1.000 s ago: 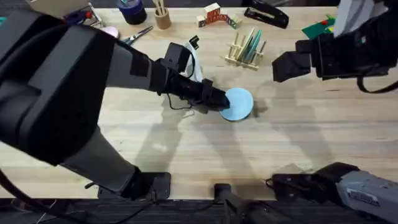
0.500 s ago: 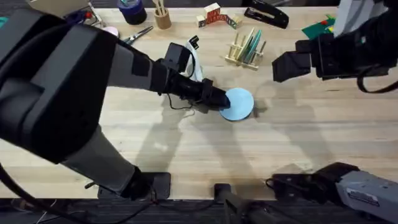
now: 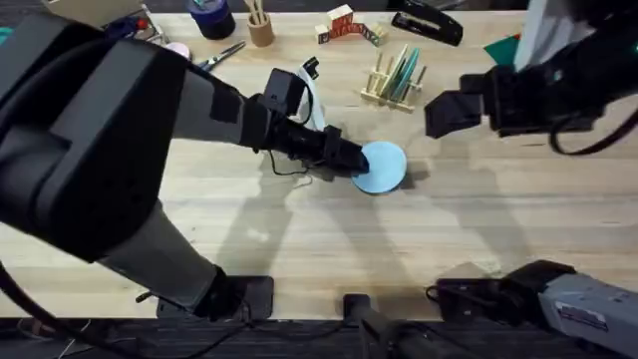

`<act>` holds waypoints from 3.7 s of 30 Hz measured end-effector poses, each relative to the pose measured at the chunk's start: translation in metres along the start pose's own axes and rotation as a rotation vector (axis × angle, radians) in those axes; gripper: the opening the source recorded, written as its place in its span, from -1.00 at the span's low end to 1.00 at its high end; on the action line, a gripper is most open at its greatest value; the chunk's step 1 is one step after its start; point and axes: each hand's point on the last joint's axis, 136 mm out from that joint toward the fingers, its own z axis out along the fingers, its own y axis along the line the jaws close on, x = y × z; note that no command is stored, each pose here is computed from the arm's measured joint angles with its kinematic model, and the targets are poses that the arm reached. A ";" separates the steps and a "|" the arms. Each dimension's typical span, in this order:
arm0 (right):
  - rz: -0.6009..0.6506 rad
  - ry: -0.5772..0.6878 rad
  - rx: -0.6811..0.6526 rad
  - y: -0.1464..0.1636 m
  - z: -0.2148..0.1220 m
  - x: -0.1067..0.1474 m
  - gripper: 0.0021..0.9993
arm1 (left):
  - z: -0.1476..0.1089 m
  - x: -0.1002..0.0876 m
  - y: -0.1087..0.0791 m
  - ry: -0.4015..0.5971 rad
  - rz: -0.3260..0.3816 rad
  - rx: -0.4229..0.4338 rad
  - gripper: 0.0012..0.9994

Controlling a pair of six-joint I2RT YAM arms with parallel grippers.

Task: Pick up the plates from the table one by one and place each into a slot on the dish rack.

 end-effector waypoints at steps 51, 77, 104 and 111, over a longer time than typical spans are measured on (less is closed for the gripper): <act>0.262 0.065 -0.588 0.053 0.127 0.019 0.99 | 0.000 0.000 0.000 0.000 0.000 0.000 -0.92; 0.269 0.141 -0.650 0.068 0.145 0.021 0.32 | 0.000 0.000 0.000 0.000 0.000 0.000 -0.92; 0.284 0.135 -0.623 0.062 0.149 0.021 -0.94 | -0.003 -0.001 0.000 -0.005 -0.013 0.010 -0.92; 0.274 0.131 -0.624 0.062 0.148 0.021 -0.94 | -0.003 -0.001 0.000 -0.005 -0.021 0.010 -0.92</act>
